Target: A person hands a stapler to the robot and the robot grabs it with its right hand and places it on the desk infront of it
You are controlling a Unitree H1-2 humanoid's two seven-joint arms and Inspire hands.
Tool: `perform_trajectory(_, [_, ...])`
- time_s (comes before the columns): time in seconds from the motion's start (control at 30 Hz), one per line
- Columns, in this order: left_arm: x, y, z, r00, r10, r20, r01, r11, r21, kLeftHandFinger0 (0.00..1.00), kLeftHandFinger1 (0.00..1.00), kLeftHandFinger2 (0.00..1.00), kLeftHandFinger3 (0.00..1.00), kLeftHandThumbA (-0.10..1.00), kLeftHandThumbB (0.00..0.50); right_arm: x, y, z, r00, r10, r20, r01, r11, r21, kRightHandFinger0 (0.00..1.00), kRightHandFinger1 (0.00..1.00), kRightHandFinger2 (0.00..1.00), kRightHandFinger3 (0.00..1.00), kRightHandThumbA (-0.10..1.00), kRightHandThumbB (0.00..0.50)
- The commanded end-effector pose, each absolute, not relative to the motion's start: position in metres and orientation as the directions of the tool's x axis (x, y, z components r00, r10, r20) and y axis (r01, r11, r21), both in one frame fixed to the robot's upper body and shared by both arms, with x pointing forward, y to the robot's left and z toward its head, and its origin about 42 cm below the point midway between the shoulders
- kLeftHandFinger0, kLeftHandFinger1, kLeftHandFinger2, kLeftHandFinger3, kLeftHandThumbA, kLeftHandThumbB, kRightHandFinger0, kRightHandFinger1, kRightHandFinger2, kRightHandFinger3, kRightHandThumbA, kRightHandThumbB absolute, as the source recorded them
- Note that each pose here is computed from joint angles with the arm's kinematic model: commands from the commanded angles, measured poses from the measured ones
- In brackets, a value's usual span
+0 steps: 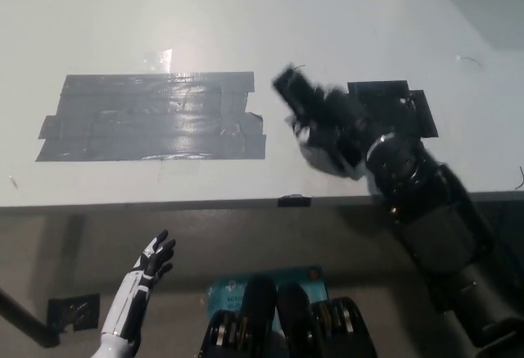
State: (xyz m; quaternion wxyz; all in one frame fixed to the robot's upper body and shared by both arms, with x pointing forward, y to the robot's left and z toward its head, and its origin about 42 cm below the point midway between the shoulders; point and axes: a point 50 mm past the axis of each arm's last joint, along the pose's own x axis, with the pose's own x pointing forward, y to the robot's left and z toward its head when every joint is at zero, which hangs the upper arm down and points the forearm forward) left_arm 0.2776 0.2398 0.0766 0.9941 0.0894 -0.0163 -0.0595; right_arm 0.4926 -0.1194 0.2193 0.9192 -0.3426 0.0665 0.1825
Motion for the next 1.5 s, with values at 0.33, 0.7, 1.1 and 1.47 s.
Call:
perform_trajectory(0.33, [0.29, 0.241, 0.097, 0.984, -0.159, 0.082, 0.14, 0.97, 0.201, 1.0, 1.0, 1.0, 1.0, 1.0, 0.405, 0.519, -0.123, 0.219, 0.93, 0.303, -0.208, -0.36, 0.633, -0.686, 0.46, 0.8, 1.0, 1.0, 0.37, 0.288])
perform_trajectory(0.7, [0.292, 0.242, 0.095, 0.984, -0.161, 0.071, 0.144, 0.969, 0.202, 0.99, 1.0, 1.0, 1.0, 1.0, 0.406, 0.519, -0.138, 0.243, 0.939, 0.331, -0.089, -0.289, 0.625, -0.725, 1.0, 1.0, 1.0, 1.0, 0.91, 0.446])
perform_trajectory(1.1, [0.294, 0.24, 0.098, 0.984, -0.168, 0.066, 0.151, 0.967, 0.204, 0.95, 0.99, 0.98, 1.0, 1.0, 0.415, 0.509, -0.144, 0.319, 0.918, 0.264, 0.294, 0.0, 0.745, -0.667, 1.0, 1.0, 1.0, 1.0, 1.0, 0.426])
perform_trajectory(1.47, [0.302, 0.239, 0.103, 0.982, -0.171, 0.078, 0.151, 0.964, 0.218, 0.95, 0.99, 0.99, 1.0, 1.0, 0.434, 0.409, -0.174, 0.431, 0.725, 0.247, 0.643, 0.13, 0.868, -0.48, 1.0, 1.0, 1.0, 1.0, 1.0, 0.436])
